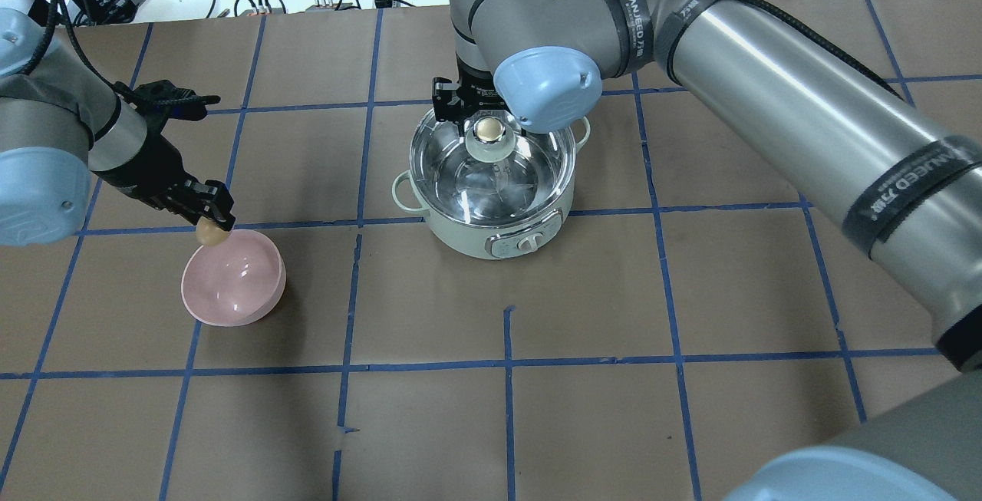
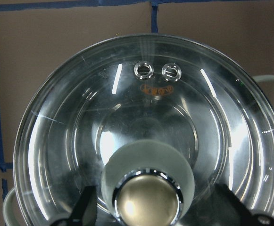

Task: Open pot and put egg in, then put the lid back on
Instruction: 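Lift the egg with the left gripper while the right grasps the lid knob, then lift the glass lid with the right gripper while the left carries the egg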

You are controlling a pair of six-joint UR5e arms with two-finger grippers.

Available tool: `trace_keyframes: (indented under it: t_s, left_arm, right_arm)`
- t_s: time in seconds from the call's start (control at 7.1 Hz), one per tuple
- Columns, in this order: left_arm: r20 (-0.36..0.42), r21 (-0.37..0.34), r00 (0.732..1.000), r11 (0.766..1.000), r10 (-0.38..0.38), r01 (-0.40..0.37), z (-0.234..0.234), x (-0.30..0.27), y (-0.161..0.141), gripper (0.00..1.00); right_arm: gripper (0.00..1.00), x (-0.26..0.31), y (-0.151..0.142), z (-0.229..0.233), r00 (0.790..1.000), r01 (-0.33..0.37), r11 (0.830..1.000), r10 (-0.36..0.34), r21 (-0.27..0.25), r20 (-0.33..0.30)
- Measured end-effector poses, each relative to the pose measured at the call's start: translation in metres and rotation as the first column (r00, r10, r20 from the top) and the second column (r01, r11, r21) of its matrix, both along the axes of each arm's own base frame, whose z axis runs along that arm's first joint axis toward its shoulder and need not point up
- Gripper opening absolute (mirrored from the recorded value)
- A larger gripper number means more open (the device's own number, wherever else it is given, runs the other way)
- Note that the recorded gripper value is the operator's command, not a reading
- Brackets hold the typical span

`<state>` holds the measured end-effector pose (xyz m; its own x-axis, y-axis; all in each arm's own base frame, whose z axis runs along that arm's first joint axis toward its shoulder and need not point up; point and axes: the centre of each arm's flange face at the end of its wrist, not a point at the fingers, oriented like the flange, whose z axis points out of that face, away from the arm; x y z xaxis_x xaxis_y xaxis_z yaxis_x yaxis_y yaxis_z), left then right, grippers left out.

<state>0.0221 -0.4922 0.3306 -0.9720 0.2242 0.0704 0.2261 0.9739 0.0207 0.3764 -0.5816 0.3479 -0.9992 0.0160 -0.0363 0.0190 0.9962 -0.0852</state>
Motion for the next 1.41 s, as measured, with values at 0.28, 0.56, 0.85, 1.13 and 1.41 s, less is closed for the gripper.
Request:
trace_keyframes:
  t_s: [0.28, 0.56, 0.85, 1.13, 1.41]
  left_arm:
    - [0.002, 0.001, 0.999, 0.999, 0.033, -0.033, 0.005, -0.001, 0.002, 0.16]
    - [0.007, 0.004, 0.998, 0.998, 0.055, -0.055, 0.006, -0.002, 0.003, 0.16]
    - [0.022, 0.014, 0.998, 0.998, 0.062, -0.062, 0.007, -0.001, 0.005, 0.16]
    - [0.022, 0.017, 0.998, 0.998, 0.064, -0.064, 0.011, -0.002, 0.005, 0.16]
    - [0.015, 0.023, 0.997, 0.997, 0.080, -0.080, 0.024, -0.008, 0.001, 0.16]
  right_arm:
    - [0.56, 0.001, -0.003, -0.003, 1.000, 0.003, 1.000, -0.003, -0.008, 0.008]
    - [0.37, 0.001, -0.003, -0.004, 1.000, 0.005, 1.000, -0.005, -0.005, 0.012]
    - [0.32, 0.001, -0.001, -0.005, 1.000, -0.006, 1.000, 0.006, 0.002, 0.006]
    - [0.32, -0.003, 0.001, 0.015, 1.000, -0.018, 1.000, 0.018, -0.005, 0.009]
    - [0.30, -0.033, 0.017, 0.079, 0.998, -0.055, 0.998, 0.055, 0.030, -0.006]
